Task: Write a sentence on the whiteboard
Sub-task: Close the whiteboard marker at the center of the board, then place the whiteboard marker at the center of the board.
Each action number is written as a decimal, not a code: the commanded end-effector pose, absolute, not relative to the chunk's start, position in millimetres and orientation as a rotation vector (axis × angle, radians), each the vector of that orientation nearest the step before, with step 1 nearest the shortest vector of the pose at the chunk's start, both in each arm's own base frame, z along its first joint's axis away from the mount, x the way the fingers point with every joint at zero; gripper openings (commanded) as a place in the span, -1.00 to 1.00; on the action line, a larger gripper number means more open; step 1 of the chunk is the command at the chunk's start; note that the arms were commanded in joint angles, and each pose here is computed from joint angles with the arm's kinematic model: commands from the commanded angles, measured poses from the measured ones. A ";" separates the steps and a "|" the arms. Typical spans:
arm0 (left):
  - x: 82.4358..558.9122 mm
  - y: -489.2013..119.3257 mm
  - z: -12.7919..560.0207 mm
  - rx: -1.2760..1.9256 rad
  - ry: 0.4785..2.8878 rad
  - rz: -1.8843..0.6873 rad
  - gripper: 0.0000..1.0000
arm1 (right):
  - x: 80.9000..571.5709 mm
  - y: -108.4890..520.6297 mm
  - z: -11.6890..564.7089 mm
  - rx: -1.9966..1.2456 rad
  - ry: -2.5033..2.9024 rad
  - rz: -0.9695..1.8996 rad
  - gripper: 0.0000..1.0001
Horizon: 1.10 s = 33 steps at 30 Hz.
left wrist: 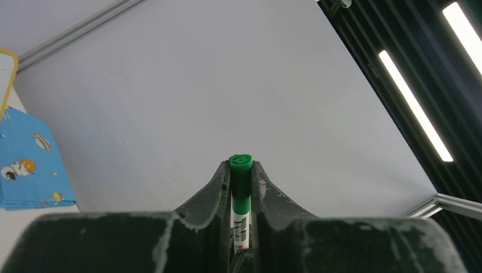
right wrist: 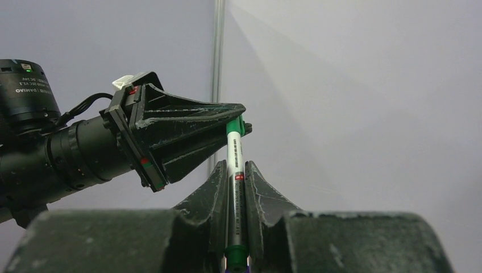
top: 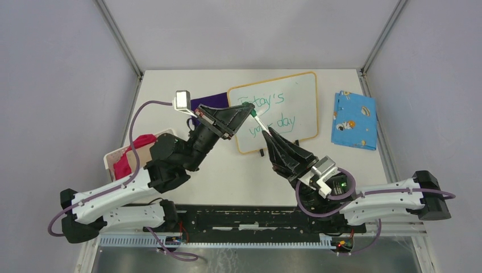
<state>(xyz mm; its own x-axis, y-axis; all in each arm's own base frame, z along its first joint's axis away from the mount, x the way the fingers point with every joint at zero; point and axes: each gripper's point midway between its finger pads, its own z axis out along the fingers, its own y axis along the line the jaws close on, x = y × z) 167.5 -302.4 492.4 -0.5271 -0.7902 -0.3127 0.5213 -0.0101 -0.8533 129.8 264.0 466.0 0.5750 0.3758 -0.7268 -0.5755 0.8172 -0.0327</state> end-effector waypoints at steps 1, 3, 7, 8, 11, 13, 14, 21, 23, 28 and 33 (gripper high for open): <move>131.3 -328.4 444.6 -0.059 1.488 -1.664 -0.49 | 136.1 254.6 473.8 -0.255 0.786 0.581 -1.00; 132.4 -323.4 449.8 -0.067 1.470 -1.655 -0.35 | 135.3 255.3 471.8 -0.262 0.790 0.591 -1.00; 133.6 -319.4 453.8 -0.077 1.457 -1.649 -0.07 | 133.8 257.3 469.3 -0.273 0.792 0.608 -1.00; 133.6 -319.0 454.4 -0.079 1.455 -1.649 -0.01 | 133.9 257.4 468.8 -0.273 0.793 0.609 -1.00; 135.4 -315.0 457.2 -0.095 1.443 -1.643 0.05 | 132.6 259.6 466.8 -0.281 0.795 0.623 -1.00; 135.9 -311.9 460.3 -0.107 1.426 -1.645 0.07 | 131.6 261.7 465.2 -0.287 0.796 0.632 -1.00; 136.6 -310.0 462.0 -0.113 1.417 -1.643 0.08 | 131.5 262.6 464.2 -0.291 0.797 0.635 -1.00; 140.4 -300.8 477.9 -0.125 1.357 -1.616 0.12 | 128.0 270.0 460.3 -0.316 0.801 0.667 -1.00; 143.4 -300.5 477.9 -0.133 1.362 -1.597 0.07 | 127.6 270.9 459.5 -0.320 0.802 0.670 -1.00; 151.6 -297.1 471.7 -0.177 1.372 -1.554 -0.30 | 126.5 274.3 456.8 -0.337 0.806 0.676 -1.00; 157.2 -295.2 464.3 -0.211 1.382 -1.530 -0.65 | 125.0 277.8 450.7 -0.363 0.815 0.681 -1.00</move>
